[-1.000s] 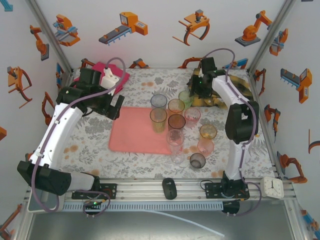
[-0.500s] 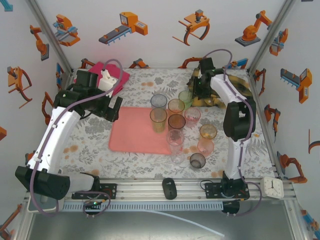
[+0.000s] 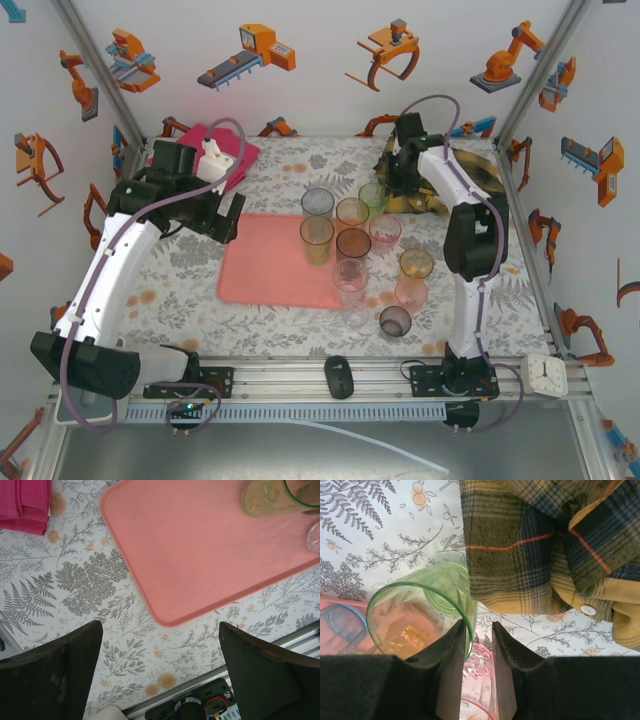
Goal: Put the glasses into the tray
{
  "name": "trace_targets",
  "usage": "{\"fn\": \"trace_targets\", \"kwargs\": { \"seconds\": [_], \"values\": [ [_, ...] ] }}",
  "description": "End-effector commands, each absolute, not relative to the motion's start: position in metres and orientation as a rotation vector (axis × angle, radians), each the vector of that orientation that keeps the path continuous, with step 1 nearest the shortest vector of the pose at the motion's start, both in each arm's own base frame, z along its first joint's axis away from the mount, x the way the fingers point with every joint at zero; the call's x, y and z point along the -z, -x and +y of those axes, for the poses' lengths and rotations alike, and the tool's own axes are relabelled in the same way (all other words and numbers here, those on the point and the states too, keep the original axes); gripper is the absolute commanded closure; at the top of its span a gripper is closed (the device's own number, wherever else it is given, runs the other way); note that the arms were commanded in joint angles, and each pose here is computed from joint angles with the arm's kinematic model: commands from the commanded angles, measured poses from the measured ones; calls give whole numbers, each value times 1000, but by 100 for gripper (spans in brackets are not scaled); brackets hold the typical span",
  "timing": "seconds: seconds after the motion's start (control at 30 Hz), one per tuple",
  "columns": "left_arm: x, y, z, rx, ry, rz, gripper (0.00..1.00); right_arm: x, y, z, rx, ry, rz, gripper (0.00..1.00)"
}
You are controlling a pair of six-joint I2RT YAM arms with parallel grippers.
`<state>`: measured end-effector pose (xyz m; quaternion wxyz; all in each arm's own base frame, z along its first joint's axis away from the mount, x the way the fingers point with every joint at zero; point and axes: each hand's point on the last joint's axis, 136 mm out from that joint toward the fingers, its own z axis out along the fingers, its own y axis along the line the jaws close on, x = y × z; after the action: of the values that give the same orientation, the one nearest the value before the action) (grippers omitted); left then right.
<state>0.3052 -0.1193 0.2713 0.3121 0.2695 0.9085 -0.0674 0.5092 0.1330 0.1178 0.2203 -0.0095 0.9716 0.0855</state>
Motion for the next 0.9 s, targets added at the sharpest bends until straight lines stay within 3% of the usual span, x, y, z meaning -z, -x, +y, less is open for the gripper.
{"fn": "trace_targets", "kwargs": {
  "seconds": [0.0, 0.47, 0.87],
  "values": [
    [-277, -306, -120, 188, -707, 2386, 10, -112, -510, 139, -234, 61, 2708, 72],
    [-277, -305, -118, 176, -707, 2385, 9, -104, -508, 140, -206, 78, 2731, 82],
    [-282, -304, -117, 172, -707, 2370, 9, -129, -514, 141, -208, 85, 2684, 94]
  ]
}}
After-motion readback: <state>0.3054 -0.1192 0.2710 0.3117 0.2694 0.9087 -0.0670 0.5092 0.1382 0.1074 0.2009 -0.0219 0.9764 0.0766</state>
